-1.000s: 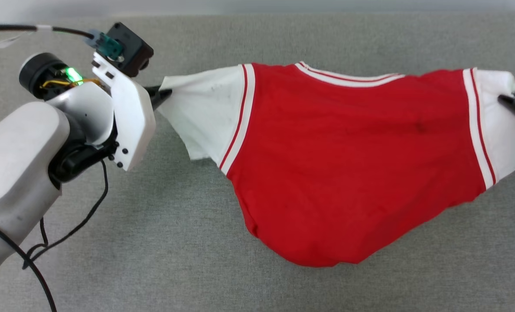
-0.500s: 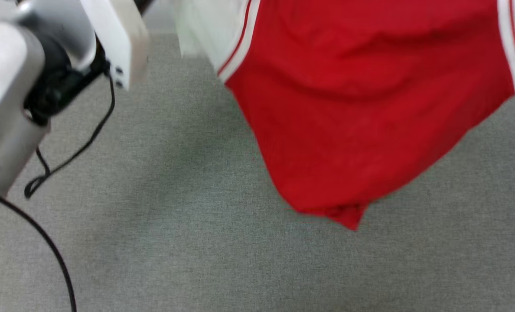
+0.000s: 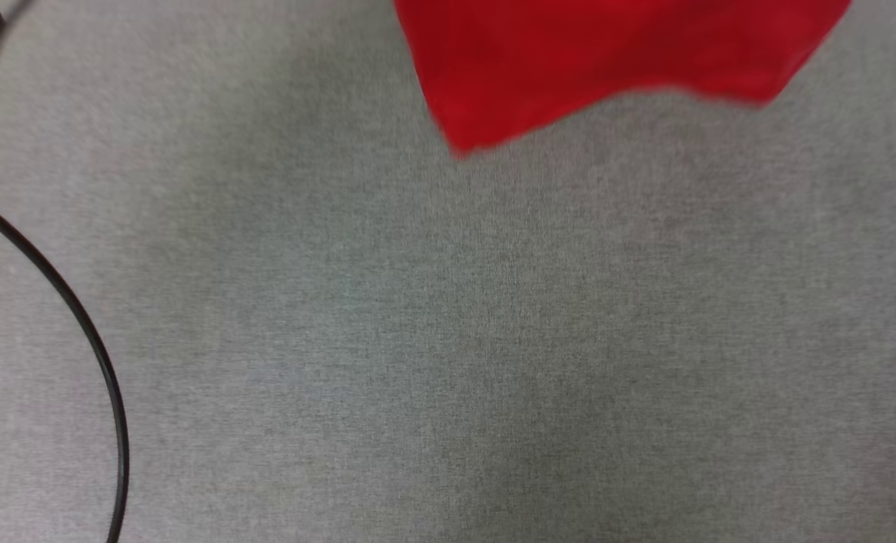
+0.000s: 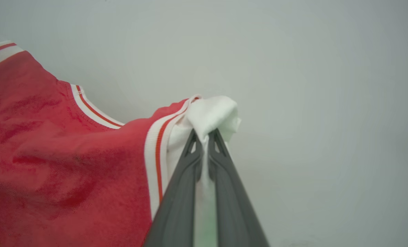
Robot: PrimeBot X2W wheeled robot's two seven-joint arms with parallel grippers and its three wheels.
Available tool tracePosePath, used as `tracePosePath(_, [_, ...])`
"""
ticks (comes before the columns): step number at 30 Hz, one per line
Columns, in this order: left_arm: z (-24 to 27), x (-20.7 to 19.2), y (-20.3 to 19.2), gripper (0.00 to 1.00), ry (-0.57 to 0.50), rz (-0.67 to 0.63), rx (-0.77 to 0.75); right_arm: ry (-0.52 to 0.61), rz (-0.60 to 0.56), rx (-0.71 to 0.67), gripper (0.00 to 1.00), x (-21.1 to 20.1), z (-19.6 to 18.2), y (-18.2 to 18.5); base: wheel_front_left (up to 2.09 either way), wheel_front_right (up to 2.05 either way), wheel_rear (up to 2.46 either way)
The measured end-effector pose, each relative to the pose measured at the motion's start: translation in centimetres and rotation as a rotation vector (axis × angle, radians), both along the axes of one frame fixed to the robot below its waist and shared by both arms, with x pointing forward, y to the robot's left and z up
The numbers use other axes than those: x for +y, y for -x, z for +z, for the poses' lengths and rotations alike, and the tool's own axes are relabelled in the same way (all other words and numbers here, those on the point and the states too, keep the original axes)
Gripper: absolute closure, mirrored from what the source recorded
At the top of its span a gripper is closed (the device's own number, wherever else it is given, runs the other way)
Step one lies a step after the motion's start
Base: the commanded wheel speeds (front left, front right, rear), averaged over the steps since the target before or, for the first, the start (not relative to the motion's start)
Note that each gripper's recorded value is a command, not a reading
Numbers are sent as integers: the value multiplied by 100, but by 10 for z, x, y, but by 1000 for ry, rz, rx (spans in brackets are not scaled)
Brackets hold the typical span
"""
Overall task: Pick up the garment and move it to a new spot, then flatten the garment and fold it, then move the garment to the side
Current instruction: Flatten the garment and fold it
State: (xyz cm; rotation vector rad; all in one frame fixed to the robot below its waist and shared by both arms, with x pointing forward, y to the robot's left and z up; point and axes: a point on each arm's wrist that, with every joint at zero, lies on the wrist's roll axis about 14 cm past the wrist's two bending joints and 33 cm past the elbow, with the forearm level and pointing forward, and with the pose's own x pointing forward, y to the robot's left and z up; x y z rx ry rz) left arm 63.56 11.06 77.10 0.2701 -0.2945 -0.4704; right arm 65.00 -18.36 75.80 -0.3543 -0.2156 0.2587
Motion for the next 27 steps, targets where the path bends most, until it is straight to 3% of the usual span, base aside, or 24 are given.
tracePosePath(7, [14, 12, -36, 100, 43, 35, -72, 15, -35, -93, 100, 2, 15, -39, 0, 0, 0])
tracePosePath(8, [7, 18, -52, 100, 60, 53, -73, 15, -26, -108, 100, 11, 7, -57, 0, 0, 0])
tracePosePath(11, [-4, 24, -59, 100, 55, 69, -58, 15, -15, -95, 100, 16, -6, -64, 0, 0, 0])
tracePosePath(18, [-93, 32, -59, 100, 28, 71, 97, 45, 34, 48, 100, 30, -95, -65, 0, 0, 0])
tracePosePath(27, [-203, 35, -4, 100, 35, 26, 316, 16, 97, 214, 100, 39, -184, -18, 0, 0, 0])
